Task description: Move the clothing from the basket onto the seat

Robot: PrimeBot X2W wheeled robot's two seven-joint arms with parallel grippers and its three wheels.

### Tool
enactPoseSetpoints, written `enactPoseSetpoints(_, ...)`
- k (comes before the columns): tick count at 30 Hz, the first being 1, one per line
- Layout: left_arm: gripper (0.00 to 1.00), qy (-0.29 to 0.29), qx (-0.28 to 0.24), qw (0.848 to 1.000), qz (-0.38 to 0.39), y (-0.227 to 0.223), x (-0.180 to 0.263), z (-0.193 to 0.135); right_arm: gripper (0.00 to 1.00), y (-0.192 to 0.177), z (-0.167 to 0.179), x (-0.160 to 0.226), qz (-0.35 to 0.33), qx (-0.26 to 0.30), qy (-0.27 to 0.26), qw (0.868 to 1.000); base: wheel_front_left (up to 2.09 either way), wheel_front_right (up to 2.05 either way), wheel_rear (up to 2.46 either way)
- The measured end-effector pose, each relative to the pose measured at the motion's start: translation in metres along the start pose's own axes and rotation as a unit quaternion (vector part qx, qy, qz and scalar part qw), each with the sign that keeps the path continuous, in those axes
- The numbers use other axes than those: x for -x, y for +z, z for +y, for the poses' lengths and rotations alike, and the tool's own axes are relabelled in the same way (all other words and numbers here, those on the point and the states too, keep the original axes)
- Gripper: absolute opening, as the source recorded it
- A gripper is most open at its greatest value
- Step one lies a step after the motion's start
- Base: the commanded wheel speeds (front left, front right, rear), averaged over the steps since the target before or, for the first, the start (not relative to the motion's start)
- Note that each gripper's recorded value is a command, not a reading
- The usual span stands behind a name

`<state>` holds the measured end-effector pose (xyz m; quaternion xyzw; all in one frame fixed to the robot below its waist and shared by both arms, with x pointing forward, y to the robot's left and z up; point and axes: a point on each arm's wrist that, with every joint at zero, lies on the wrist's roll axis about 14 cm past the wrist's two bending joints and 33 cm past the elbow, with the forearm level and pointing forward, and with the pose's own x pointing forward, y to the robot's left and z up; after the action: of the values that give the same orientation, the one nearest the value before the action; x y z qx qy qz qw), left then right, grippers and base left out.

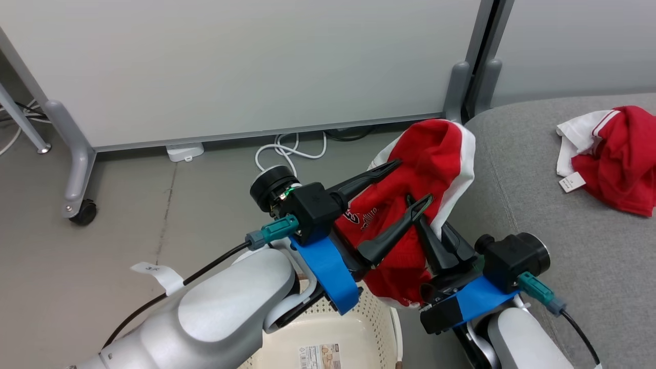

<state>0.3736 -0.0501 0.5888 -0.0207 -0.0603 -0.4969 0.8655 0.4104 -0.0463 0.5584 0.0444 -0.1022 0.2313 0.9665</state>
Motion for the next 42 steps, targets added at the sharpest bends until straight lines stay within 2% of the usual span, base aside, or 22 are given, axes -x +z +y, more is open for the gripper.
enactPoseSetpoints(10, 1.00, -0.031, 0.008, 0.999, 0.042, -0.039, -0.010, -0.004, 0.00, -0.004, -0.051, 0.014, 0.007, 0.015, -0.074, 0.997, 0.00, 0.00, 0.00)
enactPoseSetpoints(21, 1.00, -0.069, 0.041, 0.993, 0.084, -0.085, -0.021, -0.014, 0.00, -0.002, -0.110, 0.043, 0.012, 0.040, -0.163, 0.986, 0.00, 0.00, 0.00)
enactPoseSetpoints(34, 1.00, -0.131, 0.065, 0.986, 0.085, -0.104, -0.050, -0.040, 0.00, 0.011, -0.166, 0.088, 0.014, 0.075, -0.259, 0.963, 0.00, 0.00, 0.00)
enactPoseSetpoints(42, 1.00, -0.154, 0.070, 0.982, 0.084, -0.107, -0.058, -0.052, 0.00, 0.013, -0.187, 0.124, 0.026, 0.089, -0.310, 0.946, 0.00, 0.00, 0.00)
